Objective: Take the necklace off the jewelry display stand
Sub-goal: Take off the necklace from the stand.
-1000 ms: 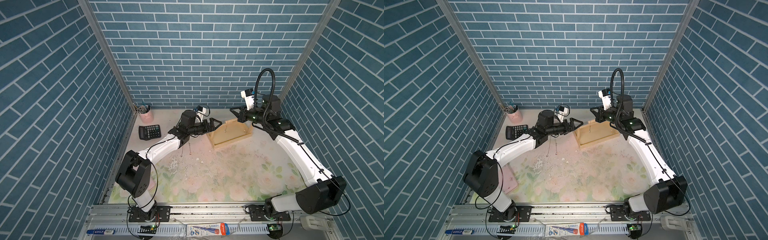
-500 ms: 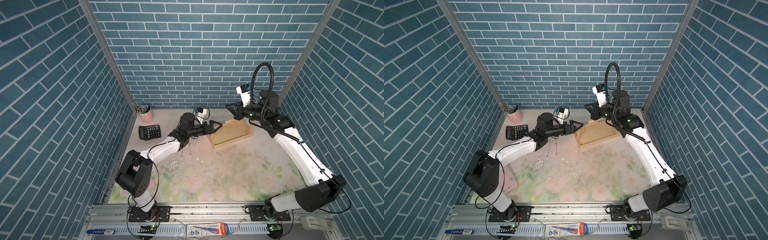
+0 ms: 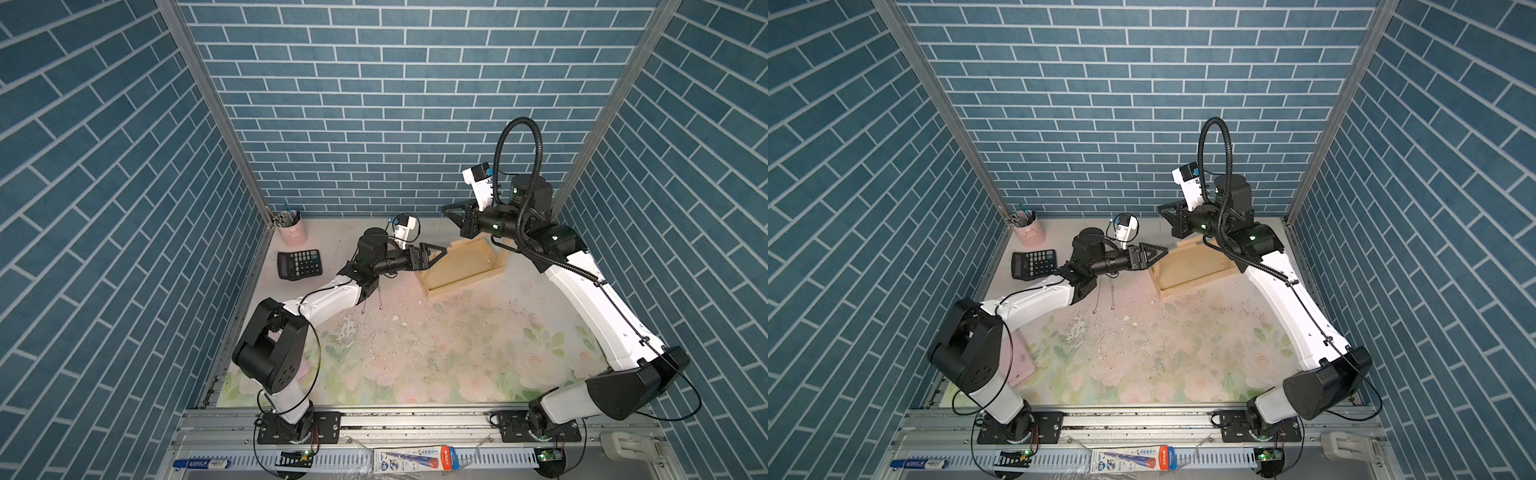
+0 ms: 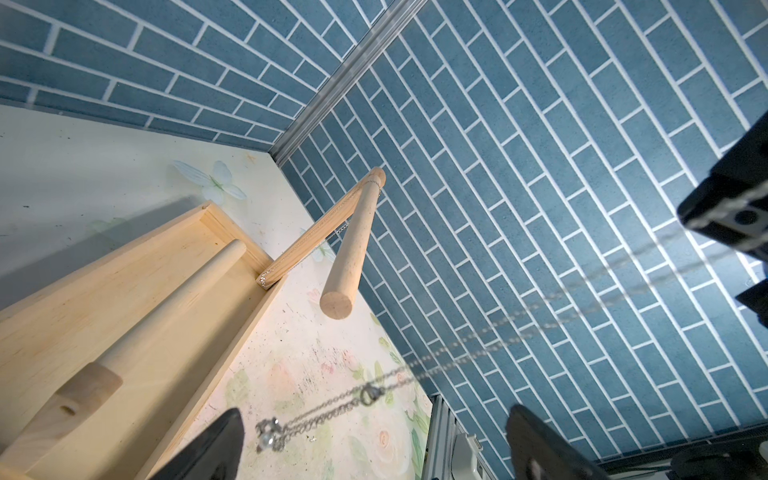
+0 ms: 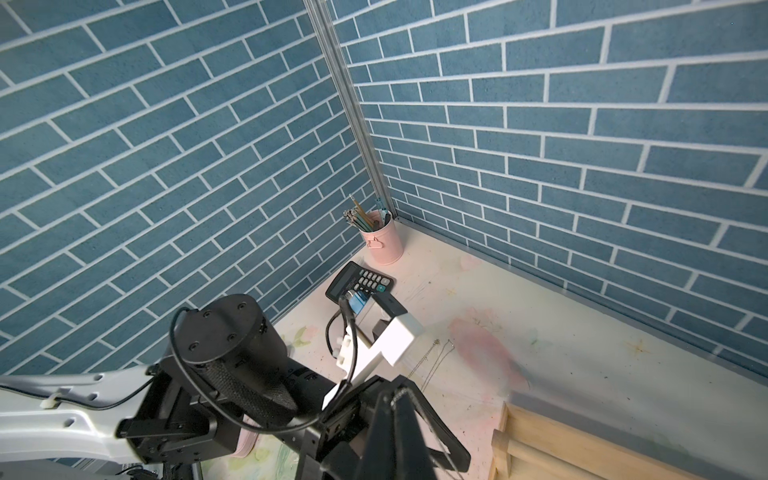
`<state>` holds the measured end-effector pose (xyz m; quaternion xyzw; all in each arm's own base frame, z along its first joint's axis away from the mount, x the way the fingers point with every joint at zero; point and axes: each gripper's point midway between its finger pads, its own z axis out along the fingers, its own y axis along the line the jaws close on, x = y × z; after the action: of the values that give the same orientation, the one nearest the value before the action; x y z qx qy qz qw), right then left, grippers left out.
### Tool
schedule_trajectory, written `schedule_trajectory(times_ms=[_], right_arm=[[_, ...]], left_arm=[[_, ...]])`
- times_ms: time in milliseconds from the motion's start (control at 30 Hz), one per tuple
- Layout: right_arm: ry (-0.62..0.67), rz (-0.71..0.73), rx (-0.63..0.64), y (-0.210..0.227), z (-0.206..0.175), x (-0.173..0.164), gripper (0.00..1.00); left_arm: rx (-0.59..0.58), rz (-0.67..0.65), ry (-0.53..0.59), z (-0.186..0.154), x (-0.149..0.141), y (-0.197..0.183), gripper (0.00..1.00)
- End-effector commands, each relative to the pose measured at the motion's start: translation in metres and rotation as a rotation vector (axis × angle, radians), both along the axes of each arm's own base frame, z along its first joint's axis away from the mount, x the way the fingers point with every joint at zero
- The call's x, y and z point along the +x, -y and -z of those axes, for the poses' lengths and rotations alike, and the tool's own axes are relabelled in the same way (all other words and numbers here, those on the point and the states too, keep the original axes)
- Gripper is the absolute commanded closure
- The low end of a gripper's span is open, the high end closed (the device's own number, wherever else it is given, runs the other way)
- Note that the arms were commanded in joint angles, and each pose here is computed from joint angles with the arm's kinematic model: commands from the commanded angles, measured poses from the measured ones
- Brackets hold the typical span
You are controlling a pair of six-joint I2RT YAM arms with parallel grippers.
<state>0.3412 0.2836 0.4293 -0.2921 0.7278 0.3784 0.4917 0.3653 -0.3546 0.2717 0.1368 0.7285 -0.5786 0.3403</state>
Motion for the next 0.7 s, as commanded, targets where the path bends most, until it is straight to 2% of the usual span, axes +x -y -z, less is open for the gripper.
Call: schedule_trajectory(times_ms=[0,667], right_arm=[[0.036,-0.018,-0.025,-0.005,-0.006,-0.004,1.00],[0.064,-0.037,-0.055,-0.017,-0.012,-0.008,1.00]], left_arm=[[0.006,0.020,0.039,0.006,0.002,0.002,0.01],[-0.012,0.048,0.074,-0.001,-0.005,0.000,0.01]])
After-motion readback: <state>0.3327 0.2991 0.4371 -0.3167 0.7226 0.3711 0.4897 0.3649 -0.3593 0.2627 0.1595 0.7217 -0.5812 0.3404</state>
